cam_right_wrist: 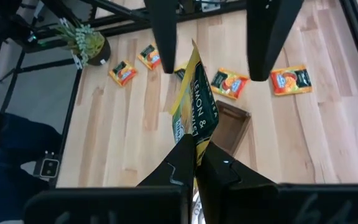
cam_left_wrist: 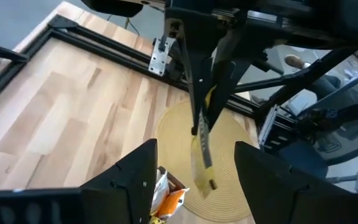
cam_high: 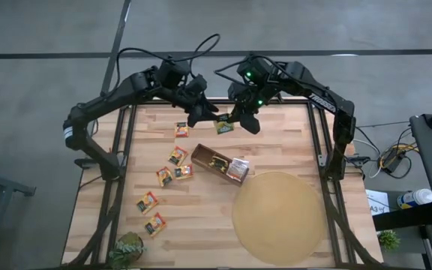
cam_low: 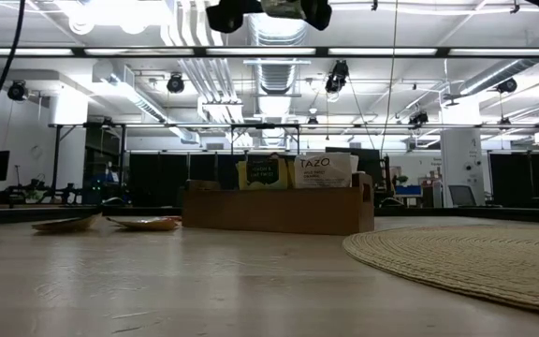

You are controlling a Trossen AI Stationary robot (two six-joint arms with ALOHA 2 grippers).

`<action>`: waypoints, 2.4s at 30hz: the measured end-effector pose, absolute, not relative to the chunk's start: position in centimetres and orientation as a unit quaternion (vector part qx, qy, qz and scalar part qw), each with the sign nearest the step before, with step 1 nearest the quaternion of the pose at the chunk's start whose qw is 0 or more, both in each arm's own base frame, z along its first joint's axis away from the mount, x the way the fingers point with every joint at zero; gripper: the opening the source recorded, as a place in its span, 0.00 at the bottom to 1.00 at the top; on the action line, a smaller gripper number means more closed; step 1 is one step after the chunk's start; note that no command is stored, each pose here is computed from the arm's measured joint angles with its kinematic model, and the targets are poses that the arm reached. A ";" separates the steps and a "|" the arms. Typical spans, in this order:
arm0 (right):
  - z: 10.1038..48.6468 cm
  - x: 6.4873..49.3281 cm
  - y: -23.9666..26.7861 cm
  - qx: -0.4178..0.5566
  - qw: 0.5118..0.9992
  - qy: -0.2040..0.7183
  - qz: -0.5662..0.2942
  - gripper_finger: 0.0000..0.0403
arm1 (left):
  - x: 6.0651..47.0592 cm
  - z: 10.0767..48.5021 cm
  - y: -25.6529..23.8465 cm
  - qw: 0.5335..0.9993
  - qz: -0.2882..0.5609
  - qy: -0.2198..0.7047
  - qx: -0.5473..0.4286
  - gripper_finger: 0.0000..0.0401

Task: Pick & Place Tea
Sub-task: Put the yellow tea bag into the middle section of the wooden organizer

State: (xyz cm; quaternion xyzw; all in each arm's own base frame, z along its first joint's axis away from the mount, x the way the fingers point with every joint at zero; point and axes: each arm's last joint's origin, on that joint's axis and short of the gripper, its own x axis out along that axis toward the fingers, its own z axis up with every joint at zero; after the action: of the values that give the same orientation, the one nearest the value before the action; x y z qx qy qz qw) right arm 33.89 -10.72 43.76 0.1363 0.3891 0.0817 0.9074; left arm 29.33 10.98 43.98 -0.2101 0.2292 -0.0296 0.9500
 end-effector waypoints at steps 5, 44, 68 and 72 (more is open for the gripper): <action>43.5 34.0 -10.8 0.129 0.907 0.392 0.083 0.02 | 29.8 43.5 11.1 0.946 -0.038 0.236 -0.219 0.51; 43.0 34.6 -10.9 0.140 0.910 0.381 0.085 0.10 | 30.7 42.1 10.6 0.939 -0.054 0.274 -0.202 0.00; 50.9 27.1 -8.6 0.125 0.951 0.283 0.021 0.46 | 31.1 40.3 10.7 0.933 -0.082 0.325 -0.133 0.00; 51.5 26.2 -8.4 0.127 0.953 0.276 0.001 0.44 | 32.2 38.7 11.1 0.926 -0.068 0.358 -0.098 0.00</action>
State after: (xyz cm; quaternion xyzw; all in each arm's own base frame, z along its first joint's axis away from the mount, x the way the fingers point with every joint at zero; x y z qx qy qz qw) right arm 26.22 -8.42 51.48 0.1265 0.2759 0.0007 0.9528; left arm 32.20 11.06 38.70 -0.0981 0.3579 -0.0682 0.9261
